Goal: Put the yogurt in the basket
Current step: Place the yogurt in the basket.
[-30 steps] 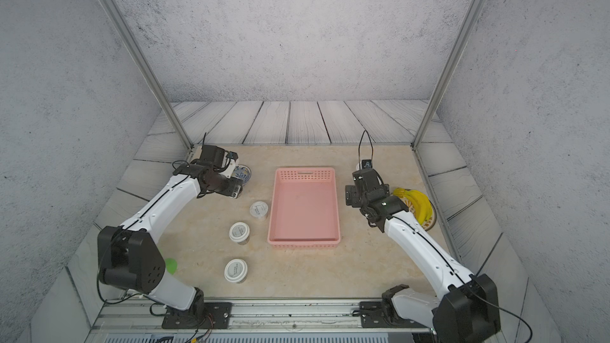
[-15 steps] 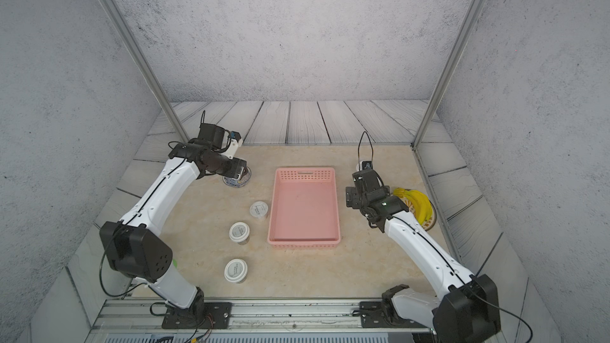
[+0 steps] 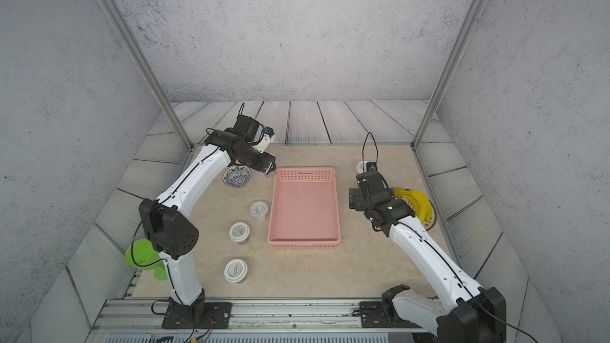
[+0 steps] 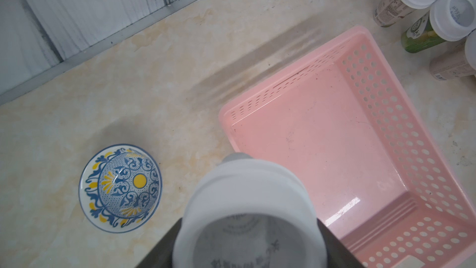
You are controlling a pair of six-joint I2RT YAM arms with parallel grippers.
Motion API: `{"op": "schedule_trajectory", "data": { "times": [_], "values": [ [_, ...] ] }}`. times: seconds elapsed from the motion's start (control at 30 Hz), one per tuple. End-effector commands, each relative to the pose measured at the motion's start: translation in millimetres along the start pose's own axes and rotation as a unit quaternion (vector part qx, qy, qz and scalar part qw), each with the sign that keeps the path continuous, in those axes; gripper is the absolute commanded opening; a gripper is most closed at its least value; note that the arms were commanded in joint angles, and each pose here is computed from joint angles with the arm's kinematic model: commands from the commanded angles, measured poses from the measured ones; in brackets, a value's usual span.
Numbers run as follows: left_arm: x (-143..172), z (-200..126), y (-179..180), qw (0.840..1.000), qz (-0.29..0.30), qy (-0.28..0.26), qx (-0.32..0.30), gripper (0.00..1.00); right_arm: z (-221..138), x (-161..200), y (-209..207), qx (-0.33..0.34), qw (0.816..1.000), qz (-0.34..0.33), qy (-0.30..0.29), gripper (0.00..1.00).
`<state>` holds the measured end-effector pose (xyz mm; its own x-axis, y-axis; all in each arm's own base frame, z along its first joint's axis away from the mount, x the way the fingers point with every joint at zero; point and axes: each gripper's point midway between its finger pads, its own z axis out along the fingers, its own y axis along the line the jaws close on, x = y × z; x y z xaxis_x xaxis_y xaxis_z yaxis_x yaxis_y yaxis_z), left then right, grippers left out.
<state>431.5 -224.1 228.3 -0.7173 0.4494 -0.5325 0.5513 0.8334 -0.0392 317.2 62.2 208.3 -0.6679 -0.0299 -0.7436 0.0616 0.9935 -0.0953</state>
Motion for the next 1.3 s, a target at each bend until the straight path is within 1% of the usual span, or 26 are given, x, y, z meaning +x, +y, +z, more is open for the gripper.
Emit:
{"op": "schedule_trajectory", "data": {
  "times": [0.0, 0.33, 0.43, 0.8, 0.97, 1.27],
  "values": [
    [-2, 10, -12, 1.000, 0.013, 0.018, 0.004, 0.71, -3, 4, -10, 0.019, 1.000, 0.000, -0.001, 0.97],
    [-8, 55, -45, 0.997, 0.058, 0.049, -0.001, 0.71, -1, 7, -11, 0.024, 1.000, 0.000, 0.001, 0.97],
    [-5, 66, -49, 0.997, 0.059, 0.057, 0.001, 0.71, 1, 8, -10, 0.020, 1.000, 0.003, 0.003, 0.97],
    [5, 110, -48, 0.995, 0.052, 0.089, -0.004, 0.69, 3, 9, -9, 0.019, 1.000, 0.004, 0.005, 0.97],
    [7, 129, -41, 0.994, 0.055, 0.096, -0.021, 0.69, 4, 9, -8, 0.015, 1.000, 0.006, 0.004, 0.97],
    [9, 144, -29, 0.992, 0.060, 0.098, -0.047, 0.69, 5, 9, -9, 0.017, 1.000, 0.007, 0.006, 0.97]
  ]
}}
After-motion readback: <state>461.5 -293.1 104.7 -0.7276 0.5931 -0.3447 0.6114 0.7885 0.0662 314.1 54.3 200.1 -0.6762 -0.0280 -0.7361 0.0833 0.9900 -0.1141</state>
